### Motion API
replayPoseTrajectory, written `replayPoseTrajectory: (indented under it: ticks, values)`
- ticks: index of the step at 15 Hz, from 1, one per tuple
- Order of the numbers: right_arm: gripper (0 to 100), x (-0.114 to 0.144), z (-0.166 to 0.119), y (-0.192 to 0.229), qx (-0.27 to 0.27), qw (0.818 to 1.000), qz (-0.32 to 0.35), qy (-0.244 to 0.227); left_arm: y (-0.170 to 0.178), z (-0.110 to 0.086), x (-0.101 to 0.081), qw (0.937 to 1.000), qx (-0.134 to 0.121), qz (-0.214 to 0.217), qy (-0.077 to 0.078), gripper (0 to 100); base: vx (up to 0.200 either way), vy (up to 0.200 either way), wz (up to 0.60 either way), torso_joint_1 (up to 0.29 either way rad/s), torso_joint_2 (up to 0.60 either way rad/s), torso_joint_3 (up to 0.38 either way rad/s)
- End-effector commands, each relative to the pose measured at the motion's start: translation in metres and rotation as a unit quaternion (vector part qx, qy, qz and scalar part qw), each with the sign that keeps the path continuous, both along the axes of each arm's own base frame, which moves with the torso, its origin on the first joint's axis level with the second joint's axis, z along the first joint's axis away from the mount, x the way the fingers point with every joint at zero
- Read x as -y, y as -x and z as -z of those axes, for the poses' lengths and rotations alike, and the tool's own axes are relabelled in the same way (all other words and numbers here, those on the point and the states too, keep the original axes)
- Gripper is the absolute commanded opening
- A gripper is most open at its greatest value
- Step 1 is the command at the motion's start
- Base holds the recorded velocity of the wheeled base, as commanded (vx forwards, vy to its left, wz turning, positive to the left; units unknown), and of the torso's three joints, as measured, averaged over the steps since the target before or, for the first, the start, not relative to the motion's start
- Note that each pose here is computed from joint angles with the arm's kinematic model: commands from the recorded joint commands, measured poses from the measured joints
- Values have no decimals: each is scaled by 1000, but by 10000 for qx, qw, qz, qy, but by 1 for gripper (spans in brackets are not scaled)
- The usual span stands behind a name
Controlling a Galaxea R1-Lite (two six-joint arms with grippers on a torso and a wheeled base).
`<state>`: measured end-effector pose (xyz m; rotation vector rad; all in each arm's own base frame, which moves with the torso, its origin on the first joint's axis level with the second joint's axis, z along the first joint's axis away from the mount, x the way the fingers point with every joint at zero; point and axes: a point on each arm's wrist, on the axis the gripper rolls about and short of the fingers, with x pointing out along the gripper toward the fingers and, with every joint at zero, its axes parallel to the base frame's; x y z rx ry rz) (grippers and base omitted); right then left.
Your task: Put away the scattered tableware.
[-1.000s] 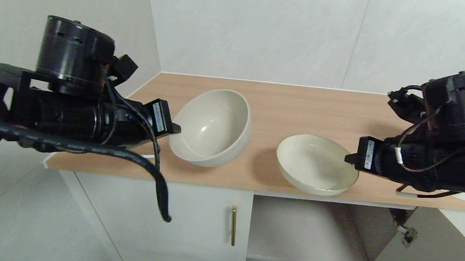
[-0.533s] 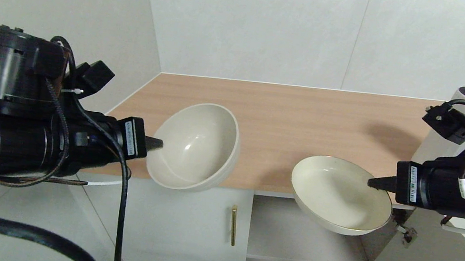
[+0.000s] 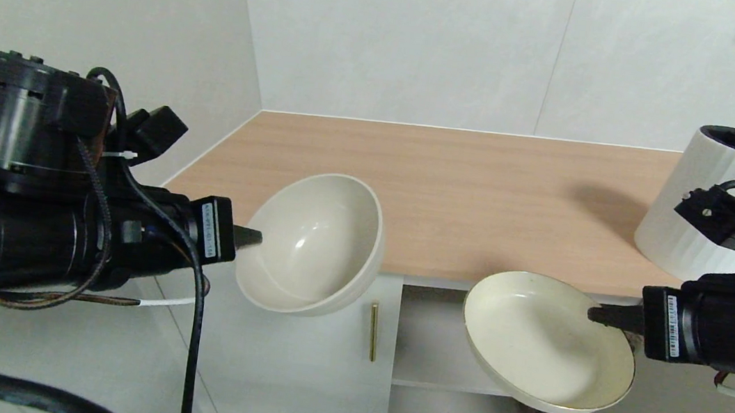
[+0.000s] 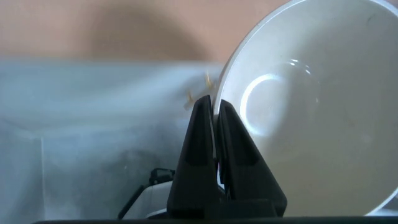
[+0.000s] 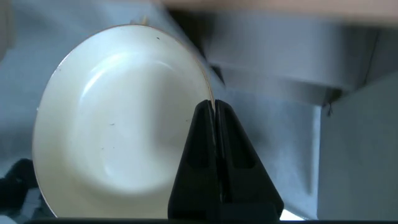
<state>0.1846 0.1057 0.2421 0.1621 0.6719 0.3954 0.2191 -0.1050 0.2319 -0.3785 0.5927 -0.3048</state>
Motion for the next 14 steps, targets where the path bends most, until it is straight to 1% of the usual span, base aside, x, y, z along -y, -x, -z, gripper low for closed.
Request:
replayPoseTrajectory:
  ticks: [1, 2, 5, 6, 8, 12, 14]
  values:
    - [0, 0, 1, 0, 10, 10000, -14, 9, -2, 2, 1, 10000, -35, 2, -24, 0, 0, 0, 0, 0, 0, 0]
    - [0, -1, 2, -1, 12, 10000, -8, 13, -2, 3, 1, 10000, -38, 17, -55, 0, 0, 0, 0, 0, 0, 0]
    - [0, -1, 4, -2, -15, 10000, 0, 28, -2, 3, 1, 10000, -32, 24, -67, 0, 0, 0, 0, 0, 0, 0]
    - [0, -1, 5, -3, -21, 10000, 7, 32, -1, 7, 1, 9998, -47, 93, -193, 0, 0, 0, 0, 0, 0, 0]
    - [0, -2, 8, -7, -82, 9999, 41, 64, -3, 11, 2, 9995, -78, 118, -270, 0, 0, 0, 0, 0, 0, 0]
    - [0, -2, 11, -13, -94, 9999, 116, 75, -3, 11, 3, 9995, -93, 132, -273, 0, 0, 0, 0, 0, 0, 0]
    - [0, -1, 11, -14, -91, 9998, 127, 80, -3, 11, 3, 9995, -93, 140, -273, 0, 0, 0, 0, -122, 300, 173]
